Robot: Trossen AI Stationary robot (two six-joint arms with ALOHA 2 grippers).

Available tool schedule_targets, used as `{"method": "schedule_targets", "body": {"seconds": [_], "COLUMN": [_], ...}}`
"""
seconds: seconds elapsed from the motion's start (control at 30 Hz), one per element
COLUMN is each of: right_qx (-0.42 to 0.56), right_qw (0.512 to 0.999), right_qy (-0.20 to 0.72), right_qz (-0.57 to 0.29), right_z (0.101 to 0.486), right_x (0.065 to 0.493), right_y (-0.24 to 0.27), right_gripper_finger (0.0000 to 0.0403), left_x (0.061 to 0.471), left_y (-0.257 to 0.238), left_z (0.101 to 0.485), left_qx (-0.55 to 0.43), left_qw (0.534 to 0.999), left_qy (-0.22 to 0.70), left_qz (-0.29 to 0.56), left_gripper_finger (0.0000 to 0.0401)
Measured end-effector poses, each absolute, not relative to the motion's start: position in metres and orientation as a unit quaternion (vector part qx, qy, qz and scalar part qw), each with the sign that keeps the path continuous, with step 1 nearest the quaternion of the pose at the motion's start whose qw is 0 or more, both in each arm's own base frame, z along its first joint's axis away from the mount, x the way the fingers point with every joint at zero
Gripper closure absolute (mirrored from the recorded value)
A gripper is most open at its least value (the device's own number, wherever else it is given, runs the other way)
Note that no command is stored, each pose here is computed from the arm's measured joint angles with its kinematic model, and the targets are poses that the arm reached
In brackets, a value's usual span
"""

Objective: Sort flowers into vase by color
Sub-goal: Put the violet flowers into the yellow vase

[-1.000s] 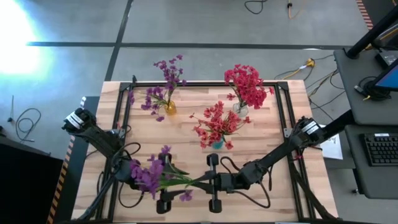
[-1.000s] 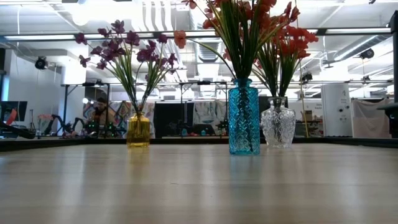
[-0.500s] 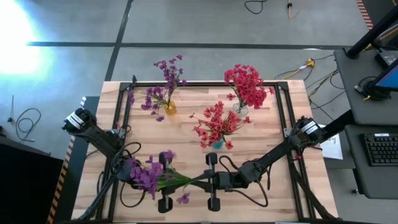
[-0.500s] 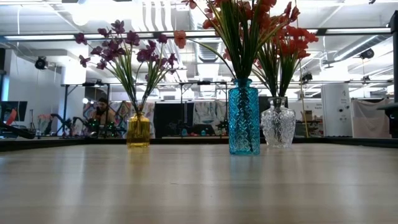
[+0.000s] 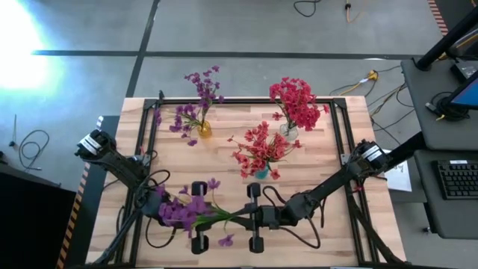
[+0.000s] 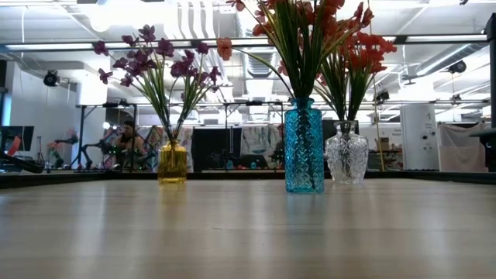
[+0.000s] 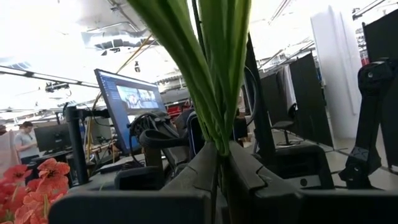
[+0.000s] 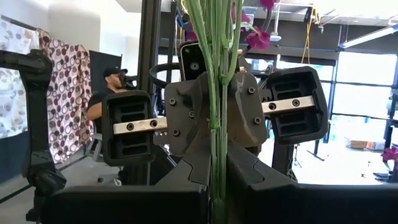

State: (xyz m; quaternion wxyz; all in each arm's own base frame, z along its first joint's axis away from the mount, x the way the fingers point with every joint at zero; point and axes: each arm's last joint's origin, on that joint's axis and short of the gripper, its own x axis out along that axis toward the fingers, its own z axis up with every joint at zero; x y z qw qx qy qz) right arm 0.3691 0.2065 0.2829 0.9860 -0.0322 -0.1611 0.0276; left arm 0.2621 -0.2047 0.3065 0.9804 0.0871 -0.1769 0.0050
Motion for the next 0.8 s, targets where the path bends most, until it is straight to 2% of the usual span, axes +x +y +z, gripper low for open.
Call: {"method": "schedule_targets", "body": {"seconds": [0.2,0.57,0.8], "right_qx": [-0.019,-0.015,-0.031], "right_qw": [0.988,0.995,0.994], "right_qy": [-0.151,-0.091,-0.053], "right_qz": [0.03,-0.036,-0.088], "right_z": [0.281,0.276,0.292], "right_x": [0.37,0.363,0.346], "right_y": [0.207,0.213,0.224], "right_gripper_finger": [0.0376,0.0234,0.0181], "left_x": [0.262,0.256,0.243], "left_y": [-0.205,-0.208,-0.214], "left_z": [0.306,0.306,0.305], "left_qx": [0.089,0.092,0.117], "left_qw": [0.981,0.984,0.985], "left_qy": [-0.175,-0.15,-0.09], "left_qz": [0.006,0.033,0.087], "left_gripper_finger": [0.0401,0.0401,0.0401]}}
